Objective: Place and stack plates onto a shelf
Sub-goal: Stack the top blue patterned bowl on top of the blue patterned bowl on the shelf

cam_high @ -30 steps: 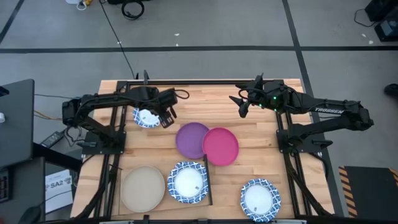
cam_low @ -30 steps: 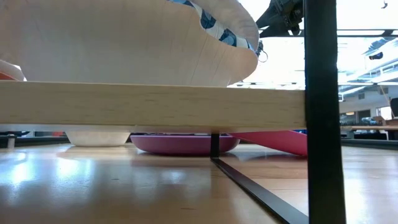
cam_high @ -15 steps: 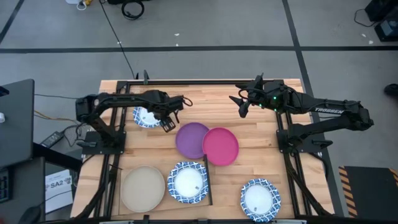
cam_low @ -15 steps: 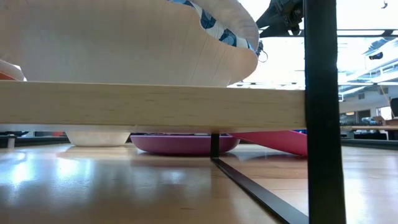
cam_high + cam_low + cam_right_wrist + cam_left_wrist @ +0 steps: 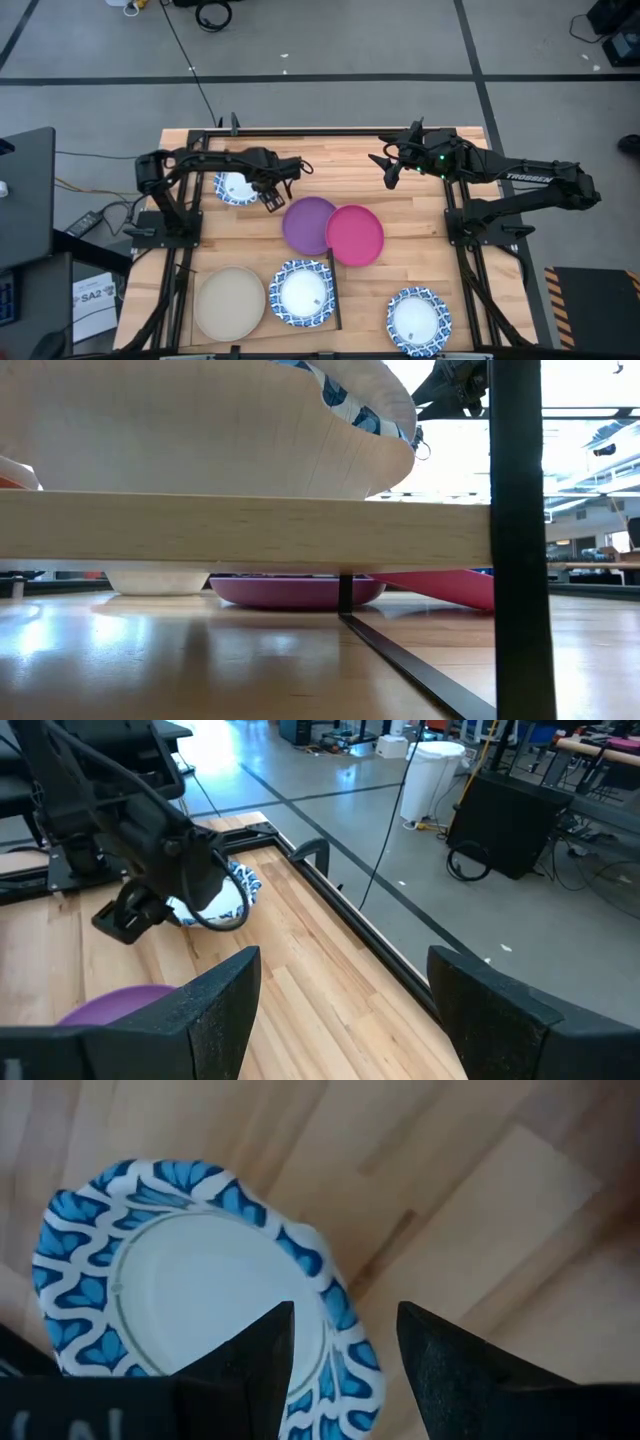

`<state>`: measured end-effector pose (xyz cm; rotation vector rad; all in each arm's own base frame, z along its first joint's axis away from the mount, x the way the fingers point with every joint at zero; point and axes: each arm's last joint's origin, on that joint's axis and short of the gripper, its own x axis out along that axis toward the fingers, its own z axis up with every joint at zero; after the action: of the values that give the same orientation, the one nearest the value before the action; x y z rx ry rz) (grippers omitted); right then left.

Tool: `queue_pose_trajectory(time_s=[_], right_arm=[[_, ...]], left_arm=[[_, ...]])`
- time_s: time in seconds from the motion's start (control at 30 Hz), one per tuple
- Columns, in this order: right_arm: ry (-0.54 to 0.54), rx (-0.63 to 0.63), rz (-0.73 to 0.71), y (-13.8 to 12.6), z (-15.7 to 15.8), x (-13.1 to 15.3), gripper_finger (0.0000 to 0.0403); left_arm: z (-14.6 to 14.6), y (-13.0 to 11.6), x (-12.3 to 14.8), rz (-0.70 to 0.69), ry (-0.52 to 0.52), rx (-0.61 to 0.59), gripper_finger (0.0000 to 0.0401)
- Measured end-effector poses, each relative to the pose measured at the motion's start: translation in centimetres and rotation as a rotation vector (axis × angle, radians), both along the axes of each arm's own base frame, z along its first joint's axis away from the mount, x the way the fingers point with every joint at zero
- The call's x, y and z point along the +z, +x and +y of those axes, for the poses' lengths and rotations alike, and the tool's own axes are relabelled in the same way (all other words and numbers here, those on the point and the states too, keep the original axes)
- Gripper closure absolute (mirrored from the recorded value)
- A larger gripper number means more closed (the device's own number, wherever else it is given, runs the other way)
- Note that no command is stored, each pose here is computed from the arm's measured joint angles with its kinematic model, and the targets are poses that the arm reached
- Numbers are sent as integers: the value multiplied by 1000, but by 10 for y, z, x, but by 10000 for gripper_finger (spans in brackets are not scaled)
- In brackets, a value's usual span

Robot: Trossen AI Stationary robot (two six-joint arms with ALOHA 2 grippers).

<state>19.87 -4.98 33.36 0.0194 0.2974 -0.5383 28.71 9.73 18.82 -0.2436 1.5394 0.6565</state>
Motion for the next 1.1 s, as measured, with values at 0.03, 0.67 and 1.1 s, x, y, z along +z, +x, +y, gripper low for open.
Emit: queue_pose_trajectory(time_s=[0.03, 0.67, 1.1], right_arm=[[0, 0, 0, 0, 0, 0, 112], [5, 13, 0, 0, 0, 0, 112], [9, 28, 0, 0, 1, 0, 112]], left_arm=[[1, -1, 0, 3, -1, 5, 216], [20, 4, -20, 19, 14, 79, 216], [20, 7, -40, 95, -18, 46, 225]])
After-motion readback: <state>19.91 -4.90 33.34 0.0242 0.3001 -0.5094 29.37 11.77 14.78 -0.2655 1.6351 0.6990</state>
